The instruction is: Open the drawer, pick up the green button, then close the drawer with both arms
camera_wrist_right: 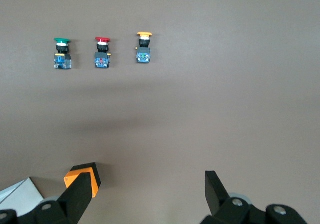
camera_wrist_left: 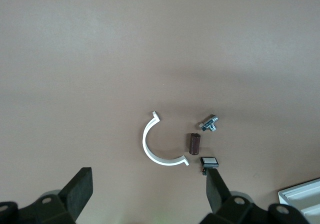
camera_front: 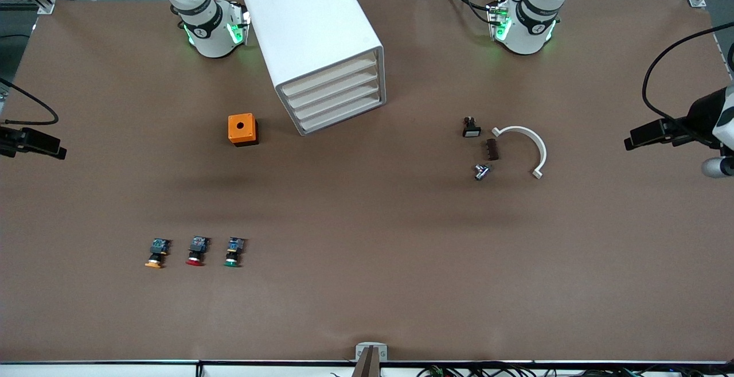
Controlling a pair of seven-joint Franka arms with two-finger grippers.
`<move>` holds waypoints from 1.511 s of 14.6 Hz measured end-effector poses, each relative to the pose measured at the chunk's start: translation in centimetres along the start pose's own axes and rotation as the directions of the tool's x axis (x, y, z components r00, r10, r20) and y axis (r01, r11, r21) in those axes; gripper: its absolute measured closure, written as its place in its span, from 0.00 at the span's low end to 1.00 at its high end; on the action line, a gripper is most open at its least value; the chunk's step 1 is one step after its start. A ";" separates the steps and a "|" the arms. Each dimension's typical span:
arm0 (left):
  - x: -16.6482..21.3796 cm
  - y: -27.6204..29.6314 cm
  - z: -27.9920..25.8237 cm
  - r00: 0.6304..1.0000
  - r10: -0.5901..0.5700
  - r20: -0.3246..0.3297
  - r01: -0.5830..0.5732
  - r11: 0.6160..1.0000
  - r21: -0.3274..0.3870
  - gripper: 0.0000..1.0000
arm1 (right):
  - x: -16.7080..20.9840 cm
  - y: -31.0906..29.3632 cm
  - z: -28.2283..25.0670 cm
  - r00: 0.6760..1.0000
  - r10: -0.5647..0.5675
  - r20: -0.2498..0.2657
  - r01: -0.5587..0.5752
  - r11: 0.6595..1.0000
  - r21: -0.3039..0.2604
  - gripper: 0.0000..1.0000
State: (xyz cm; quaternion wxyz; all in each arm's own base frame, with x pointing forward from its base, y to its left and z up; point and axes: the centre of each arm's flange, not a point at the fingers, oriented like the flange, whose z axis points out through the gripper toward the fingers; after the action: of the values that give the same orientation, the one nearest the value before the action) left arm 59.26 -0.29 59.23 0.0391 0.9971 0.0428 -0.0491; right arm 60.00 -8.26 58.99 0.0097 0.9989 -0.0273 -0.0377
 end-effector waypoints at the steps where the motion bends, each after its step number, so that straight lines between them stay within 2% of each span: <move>1: -0.8 0.2 -0.4 1.000 0.006 -0.003 -0.006 1.000 -0.001 0.00 | -0.5 -0.1 -0.6 1.000 -0.003 -0.003 0.003 1.000 0.002 0.00; 5: -3.1 2.0 -1.1 0.999 0.044 -0.021 -0.043 0.999 0.023 0.00 | -2.5 -1.5 -3.2 0.999 -0.028 -0.019 0.029 1.000 0.008 0.00; 8: -3.5 3.2 -1.2 0.997 0.066 -0.031 -0.065 0.997 0.048 0.00 | -3.6 -1.6 -3.6 0.999 -0.031 -0.015 0.031 0.999 0.011 0.00; 22: -6.2 3.2 -4.0 0.995 0.071 -0.076 -0.067 0.996 0.052 0.00 | -5.0 -1.0 -4.1 1.000 -0.021 -0.011 0.021 1.000 0.016 0.00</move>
State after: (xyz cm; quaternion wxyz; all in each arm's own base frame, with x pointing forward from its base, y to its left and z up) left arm 53.73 -3.69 64.05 0.0144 0.9998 0.0086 -0.0098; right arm 55.41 -6.88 63.43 0.0014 0.9993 -0.0169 -0.0324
